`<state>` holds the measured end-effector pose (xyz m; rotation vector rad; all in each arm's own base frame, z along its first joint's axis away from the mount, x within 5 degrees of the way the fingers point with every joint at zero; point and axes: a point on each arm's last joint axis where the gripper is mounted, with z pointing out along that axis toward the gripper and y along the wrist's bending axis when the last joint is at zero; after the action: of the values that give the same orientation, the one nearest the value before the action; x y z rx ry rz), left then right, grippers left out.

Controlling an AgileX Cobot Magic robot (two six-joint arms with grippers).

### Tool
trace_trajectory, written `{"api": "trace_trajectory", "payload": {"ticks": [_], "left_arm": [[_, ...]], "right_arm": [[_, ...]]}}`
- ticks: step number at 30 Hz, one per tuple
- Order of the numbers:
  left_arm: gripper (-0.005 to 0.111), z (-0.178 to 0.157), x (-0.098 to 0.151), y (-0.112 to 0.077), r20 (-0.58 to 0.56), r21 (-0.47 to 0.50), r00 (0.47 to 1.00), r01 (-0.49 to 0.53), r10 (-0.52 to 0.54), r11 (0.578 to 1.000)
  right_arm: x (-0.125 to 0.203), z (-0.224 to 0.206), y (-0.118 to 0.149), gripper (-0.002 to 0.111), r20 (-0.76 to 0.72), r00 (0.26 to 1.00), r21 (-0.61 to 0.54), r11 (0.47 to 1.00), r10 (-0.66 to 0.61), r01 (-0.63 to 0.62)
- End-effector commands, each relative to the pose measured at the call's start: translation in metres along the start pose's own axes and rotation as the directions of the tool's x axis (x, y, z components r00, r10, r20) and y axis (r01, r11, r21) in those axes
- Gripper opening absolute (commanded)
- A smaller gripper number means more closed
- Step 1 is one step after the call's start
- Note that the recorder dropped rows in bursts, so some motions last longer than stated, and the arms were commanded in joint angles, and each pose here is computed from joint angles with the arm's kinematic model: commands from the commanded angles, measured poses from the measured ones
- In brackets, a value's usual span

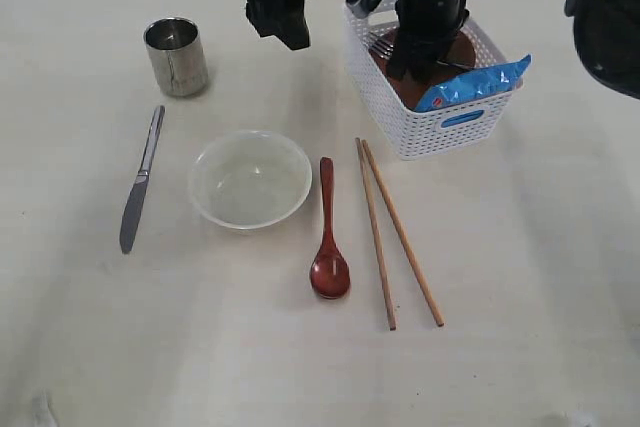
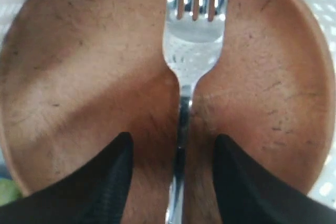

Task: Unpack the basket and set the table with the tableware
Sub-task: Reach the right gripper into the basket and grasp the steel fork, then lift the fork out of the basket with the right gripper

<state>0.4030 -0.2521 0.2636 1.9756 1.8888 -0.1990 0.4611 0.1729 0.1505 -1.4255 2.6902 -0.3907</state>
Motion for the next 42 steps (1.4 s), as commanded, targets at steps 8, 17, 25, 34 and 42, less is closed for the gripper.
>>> {"api": "trace_trajectory", "payload": {"ticks": [8,17,25,34,42], "left_arm": [[0.065,-0.007,-0.002,0.002,0.015,-0.027,1.000,0.005,-0.005,1.000],[0.065,-0.007,-0.002,0.002,0.018,-0.033,1.000,0.005,-0.005,0.999],[0.065,-0.007,-0.002,0.002,0.018,-0.033,1.000,0.005,-0.005,0.999],[0.065,-0.007,-0.003,0.002,0.019,-0.032,1.000,0.014,-0.014,0.999],[0.065,-0.007,-0.003,0.002,0.024,-0.030,0.999,0.024,-0.023,0.999]], "right_arm": [[0.002,0.007,-0.002,0.000,-0.023,1.000,0.013,1.000,0.013,-0.012],[0.005,-0.019,-0.008,0.000,0.023,0.999,0.042,0.999,0.026,-0.027],[0.011,-0.057,-0.015,0.000,0.088,0.995,0.081,0.995,0.051,-0.058],[0.017,-0.082,-0.019,0.000,0.134,0.989,0.105,0.992,0.062,-0.076],[0.016,-0.082,-0.017,0.000,0.143,0.987,0.087,0.993,0.066,-0.079]]}}
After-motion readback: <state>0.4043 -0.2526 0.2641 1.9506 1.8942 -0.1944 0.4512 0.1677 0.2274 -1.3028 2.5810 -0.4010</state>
